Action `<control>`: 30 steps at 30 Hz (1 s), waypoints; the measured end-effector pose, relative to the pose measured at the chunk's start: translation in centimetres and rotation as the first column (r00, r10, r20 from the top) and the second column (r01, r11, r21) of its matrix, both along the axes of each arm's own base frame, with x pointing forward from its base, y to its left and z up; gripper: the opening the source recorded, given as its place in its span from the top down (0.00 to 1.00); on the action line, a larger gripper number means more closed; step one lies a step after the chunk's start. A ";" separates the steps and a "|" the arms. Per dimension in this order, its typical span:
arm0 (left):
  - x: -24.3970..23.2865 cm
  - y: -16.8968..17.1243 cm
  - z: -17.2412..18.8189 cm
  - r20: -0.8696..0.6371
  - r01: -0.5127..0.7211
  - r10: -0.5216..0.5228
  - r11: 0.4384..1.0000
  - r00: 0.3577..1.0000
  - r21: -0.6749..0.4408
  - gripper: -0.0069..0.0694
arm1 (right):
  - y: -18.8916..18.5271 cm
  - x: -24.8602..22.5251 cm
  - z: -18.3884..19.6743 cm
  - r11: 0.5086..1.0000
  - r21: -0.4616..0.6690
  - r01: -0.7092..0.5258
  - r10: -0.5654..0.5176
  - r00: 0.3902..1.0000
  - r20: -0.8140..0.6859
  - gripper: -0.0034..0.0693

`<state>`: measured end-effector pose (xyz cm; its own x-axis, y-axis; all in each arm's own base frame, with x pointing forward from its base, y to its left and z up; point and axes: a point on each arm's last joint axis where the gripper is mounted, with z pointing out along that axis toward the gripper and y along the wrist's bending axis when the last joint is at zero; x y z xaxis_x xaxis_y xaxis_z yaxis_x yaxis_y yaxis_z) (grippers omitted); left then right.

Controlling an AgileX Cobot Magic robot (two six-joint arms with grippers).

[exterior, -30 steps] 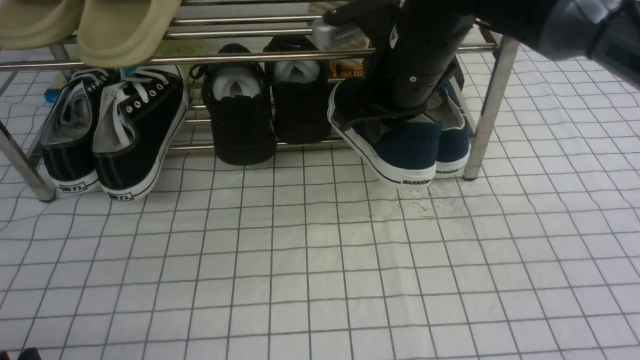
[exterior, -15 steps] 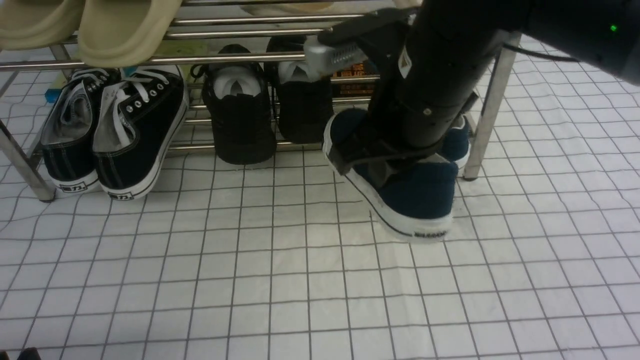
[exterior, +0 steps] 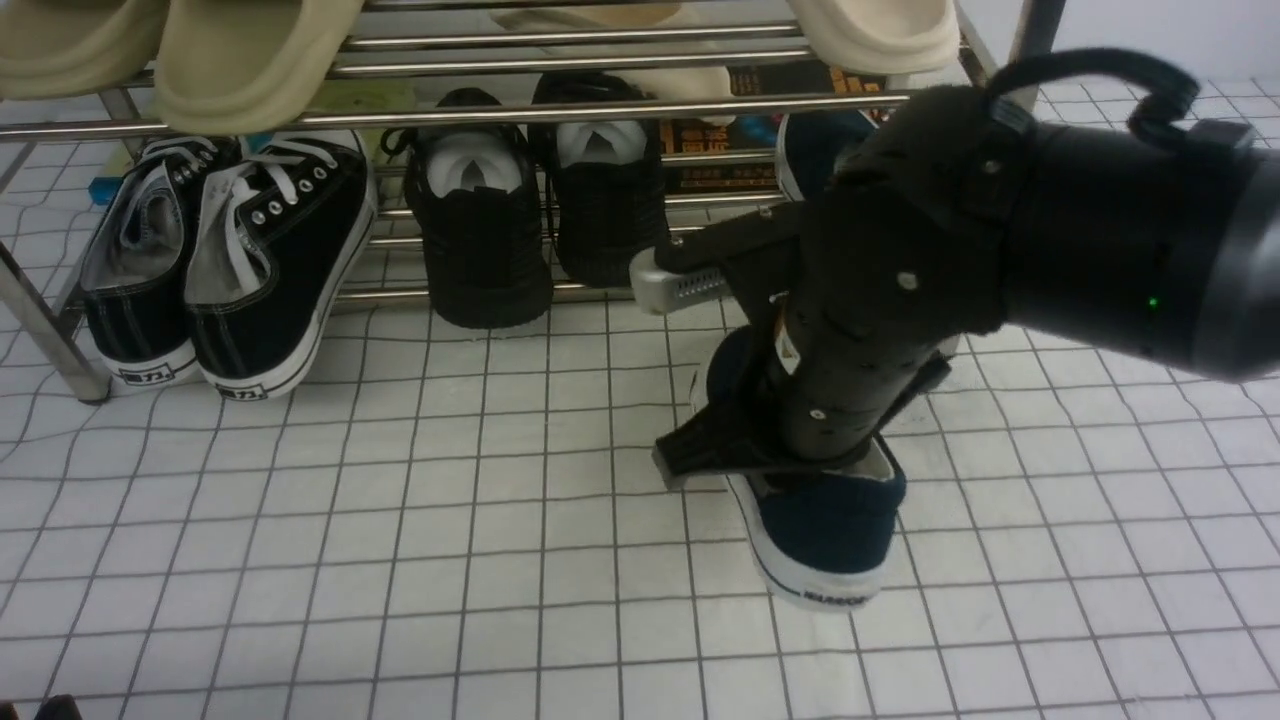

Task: Take the shoes off the shelf with your hand from the white checkered tablecloth.

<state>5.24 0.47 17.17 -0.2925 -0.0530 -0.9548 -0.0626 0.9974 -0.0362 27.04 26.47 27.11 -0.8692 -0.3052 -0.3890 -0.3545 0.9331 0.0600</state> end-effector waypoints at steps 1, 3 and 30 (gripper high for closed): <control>0.0 0.0 0.0 0.000 0.000 0.000 1.000 1.000 0.000 0.60 | 0.1 0.4 -0.3 1.000 0.003 0.013 -0.013 1.000 0.023 0.90; 0.0 0.0 0.0 0.000 0.000 0.000 1.000 1.000 0.000 0.60 | 0.4 1.0 -0.9 0.999 0.008 0.042 -0.042 0.998 0.050 0.90; 0.0 0.0 0.0 0.000 0.000 0.000 1.000 1.000 0.000 0.60 | -6.0 9.3 3.6 1.000 0.018 0.019 -0.021 0.994 0.105 0.93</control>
